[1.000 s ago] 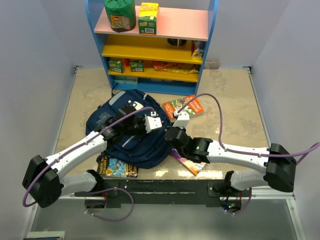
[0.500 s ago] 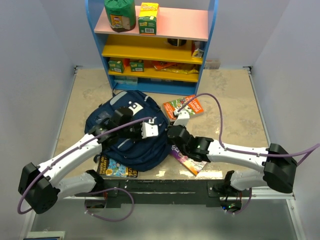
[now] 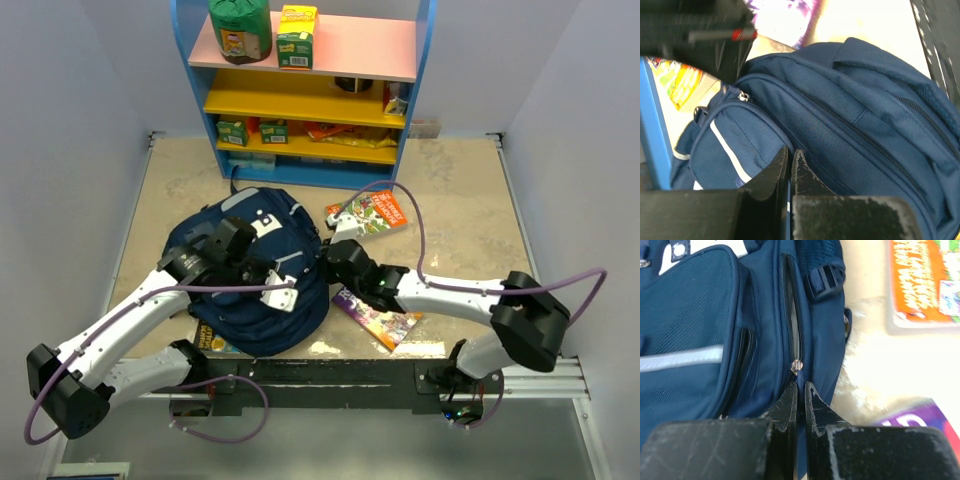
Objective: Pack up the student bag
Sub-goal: Zip the student bag at the center of the board.
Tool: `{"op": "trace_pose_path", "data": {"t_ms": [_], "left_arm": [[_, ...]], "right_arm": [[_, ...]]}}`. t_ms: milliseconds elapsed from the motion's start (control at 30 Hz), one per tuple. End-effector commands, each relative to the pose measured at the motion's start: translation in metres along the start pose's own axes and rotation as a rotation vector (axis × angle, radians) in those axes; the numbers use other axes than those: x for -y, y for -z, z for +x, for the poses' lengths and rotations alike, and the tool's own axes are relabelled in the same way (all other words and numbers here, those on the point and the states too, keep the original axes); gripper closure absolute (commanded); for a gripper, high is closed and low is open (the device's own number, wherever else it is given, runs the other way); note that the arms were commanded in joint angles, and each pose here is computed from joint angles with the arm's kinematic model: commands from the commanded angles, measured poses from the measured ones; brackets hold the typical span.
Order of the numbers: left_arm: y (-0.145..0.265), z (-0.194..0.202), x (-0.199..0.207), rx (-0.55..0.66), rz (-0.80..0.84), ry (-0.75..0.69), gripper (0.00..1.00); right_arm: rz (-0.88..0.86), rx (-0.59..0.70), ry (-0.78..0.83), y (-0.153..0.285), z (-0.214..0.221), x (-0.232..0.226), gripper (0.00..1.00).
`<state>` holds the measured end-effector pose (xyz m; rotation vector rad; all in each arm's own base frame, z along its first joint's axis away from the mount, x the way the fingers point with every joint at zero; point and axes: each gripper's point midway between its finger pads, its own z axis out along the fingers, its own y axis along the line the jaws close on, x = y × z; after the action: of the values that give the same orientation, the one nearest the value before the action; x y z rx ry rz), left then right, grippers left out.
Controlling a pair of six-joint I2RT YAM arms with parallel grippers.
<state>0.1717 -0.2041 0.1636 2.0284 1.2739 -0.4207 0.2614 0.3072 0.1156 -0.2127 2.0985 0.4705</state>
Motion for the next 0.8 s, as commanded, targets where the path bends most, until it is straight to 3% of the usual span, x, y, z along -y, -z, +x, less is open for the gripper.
{"op": "trace_pose_path", "data": {"t_ms": [0, 133, 533, 767], "left_arm": [[0.026, -0.042, 0.055, 0.178, 0.235, -0.098, 1.00], [0.035, -0.044, 0.074, 0.195, 0.316, -0.142, 1.00], [0.036, -0.053, 0.073, 0.247, 0.306, -0.209, 1.00], [0.054, -0.041, 0.042, 0.093, 0.180, -0.409, 1.00]], "right_arm": [[0.076, 0.163, -0.004, -0.026, -0.059, 0.011, 1.00], [0.062, 0.185, 0.003, -0.043, -0.071, 0.001, 1.00], [0.029, 0.271, -0.003, -0.062, -0.112, -0.020, 1.00], [0.207, 0.332, -0.086, -0.035, -0.130, 0.036, 1.00]]}}
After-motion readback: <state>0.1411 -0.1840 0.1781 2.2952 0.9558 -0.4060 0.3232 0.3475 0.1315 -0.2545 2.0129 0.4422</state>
